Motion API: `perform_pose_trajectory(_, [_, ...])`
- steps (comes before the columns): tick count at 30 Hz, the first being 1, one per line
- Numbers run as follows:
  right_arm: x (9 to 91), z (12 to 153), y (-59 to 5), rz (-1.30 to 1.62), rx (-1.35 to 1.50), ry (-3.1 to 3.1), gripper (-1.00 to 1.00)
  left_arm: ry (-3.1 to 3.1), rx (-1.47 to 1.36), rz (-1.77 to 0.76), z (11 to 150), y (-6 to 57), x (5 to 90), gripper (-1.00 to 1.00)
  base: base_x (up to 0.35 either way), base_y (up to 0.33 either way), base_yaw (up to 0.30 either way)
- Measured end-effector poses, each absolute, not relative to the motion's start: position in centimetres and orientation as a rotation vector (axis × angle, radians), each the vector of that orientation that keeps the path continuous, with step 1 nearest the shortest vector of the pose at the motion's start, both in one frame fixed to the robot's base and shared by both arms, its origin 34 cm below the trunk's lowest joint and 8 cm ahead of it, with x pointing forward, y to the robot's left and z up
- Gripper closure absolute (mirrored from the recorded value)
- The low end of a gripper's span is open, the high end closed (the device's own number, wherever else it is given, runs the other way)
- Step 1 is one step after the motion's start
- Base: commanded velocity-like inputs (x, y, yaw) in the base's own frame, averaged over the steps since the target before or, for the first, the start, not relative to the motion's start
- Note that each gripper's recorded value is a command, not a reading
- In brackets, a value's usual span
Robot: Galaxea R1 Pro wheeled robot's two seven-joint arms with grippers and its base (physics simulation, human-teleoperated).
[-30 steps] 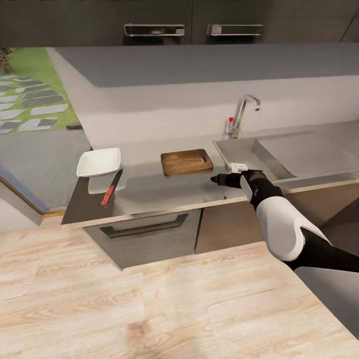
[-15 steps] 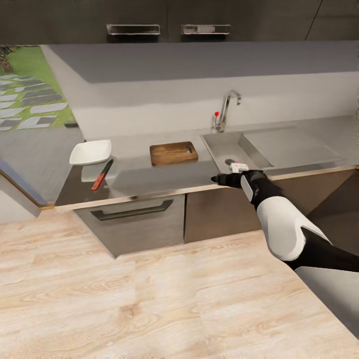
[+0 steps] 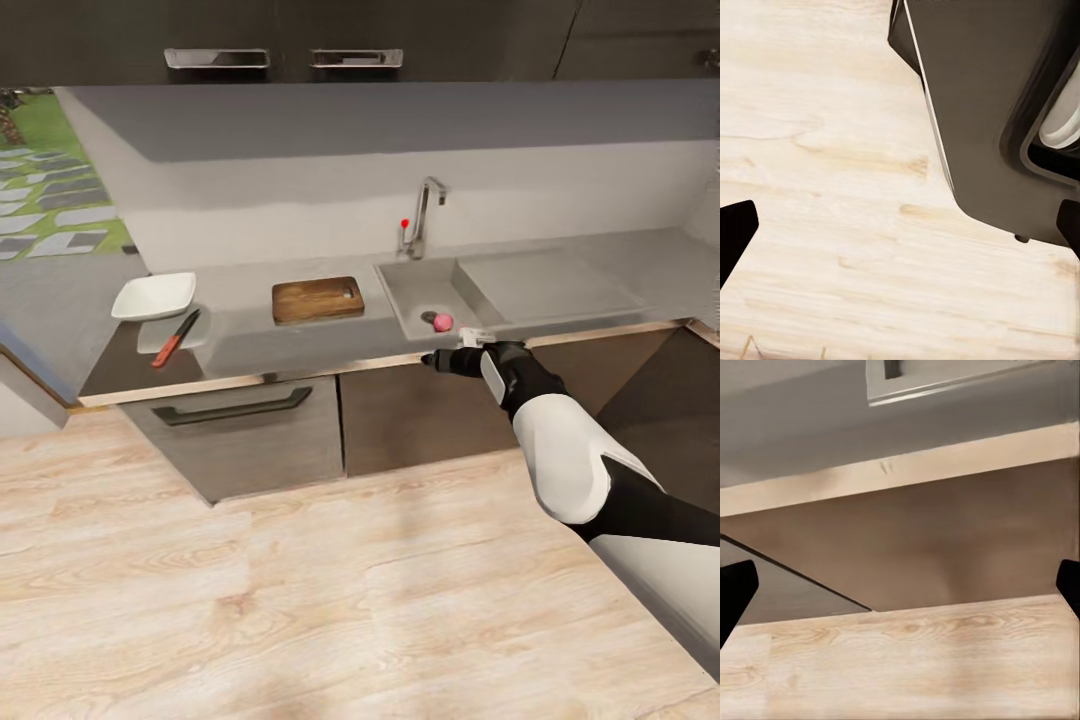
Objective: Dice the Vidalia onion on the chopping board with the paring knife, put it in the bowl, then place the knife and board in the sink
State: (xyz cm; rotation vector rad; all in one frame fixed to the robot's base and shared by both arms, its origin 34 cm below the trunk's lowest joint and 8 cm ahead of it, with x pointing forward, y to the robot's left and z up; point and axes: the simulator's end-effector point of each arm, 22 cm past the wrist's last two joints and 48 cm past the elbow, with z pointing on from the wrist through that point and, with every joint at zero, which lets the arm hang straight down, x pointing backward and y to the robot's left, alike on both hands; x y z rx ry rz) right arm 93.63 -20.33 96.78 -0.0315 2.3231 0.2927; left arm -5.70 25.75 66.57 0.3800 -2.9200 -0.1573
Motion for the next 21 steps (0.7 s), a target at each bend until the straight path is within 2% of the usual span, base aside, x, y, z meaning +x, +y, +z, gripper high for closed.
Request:
perform_pose_trajectory(6, [93.6, 96.7, -20.3, 0.293, -0.033, 2.324, -1.0, -2.922, 0.388, -0.161, 66.5, 25.8, -5.5, -1.0, -0.004, -0.142, 0.0])
perform_pose_trajectory(21, [92.9, 95.5, -19.3, 0.312, -0.046, 2.352, -1.0, -2.94, 0.395, -0.162, 66.2, 25.8, -4.8, -1.0, 0.0, -0.008, 0.0])
